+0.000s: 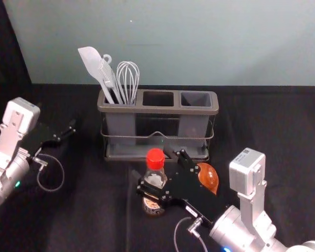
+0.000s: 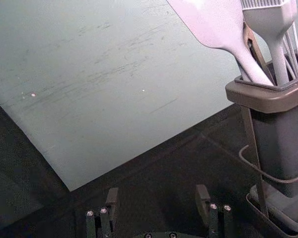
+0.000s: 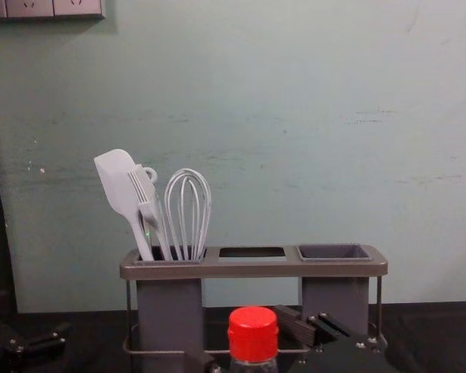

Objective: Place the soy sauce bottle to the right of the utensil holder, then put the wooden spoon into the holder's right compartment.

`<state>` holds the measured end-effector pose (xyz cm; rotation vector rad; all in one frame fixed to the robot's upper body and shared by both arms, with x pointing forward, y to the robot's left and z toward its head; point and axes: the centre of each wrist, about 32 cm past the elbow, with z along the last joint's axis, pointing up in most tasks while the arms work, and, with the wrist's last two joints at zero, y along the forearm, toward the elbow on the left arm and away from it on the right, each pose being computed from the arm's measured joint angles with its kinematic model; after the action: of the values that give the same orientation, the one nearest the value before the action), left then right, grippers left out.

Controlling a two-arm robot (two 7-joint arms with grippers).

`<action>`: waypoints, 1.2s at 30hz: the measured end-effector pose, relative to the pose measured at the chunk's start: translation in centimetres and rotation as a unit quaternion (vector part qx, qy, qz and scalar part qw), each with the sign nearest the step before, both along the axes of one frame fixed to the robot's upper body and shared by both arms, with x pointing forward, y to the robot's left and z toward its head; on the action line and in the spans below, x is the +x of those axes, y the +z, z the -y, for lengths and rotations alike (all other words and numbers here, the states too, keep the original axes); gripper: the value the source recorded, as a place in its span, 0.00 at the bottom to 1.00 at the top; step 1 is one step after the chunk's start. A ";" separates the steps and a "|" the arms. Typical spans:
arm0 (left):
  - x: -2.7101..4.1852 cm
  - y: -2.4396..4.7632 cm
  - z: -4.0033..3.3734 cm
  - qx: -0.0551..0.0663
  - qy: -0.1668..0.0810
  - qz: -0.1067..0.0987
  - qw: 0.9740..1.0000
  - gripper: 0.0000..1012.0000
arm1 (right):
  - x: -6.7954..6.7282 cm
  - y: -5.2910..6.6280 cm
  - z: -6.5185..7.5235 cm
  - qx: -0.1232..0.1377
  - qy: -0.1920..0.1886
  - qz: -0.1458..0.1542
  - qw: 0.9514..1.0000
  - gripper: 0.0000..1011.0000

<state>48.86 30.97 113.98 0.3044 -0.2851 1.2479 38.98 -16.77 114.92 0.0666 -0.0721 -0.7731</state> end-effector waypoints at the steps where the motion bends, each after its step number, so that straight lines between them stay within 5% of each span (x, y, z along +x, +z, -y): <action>1: 0.00 0.00 0.00 0.000 0.000 0.000 1.000 0.99 | 0.0 0.0 0.0 0.001 0.000 0.000 1.000 0.99; 10: 0.00 0.00 0.00 0.000 0.000 0.000 1.000 0.99 | 0.1 -0.1 -0.2 0.001 -0.003 0.003 1.000 0.86; 25: 0.00 0.00 0.00 0.000 0.000 0.000 1.000 0.99 | 0.1 -0.1 -0.2 0.002 0.000 0.006 1.000 0.39; 36: 0.00 0.00 0.00 0.000 0.000 0.000 1.000 0.99 | 0.1 1.3 1.0 0.004 -0.002 0.023 1.000 0.38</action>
<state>48.86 30.97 113.98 0.3045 -0.2851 1.2479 39.04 -17.76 116.18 0.0921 -0.1130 -0.7765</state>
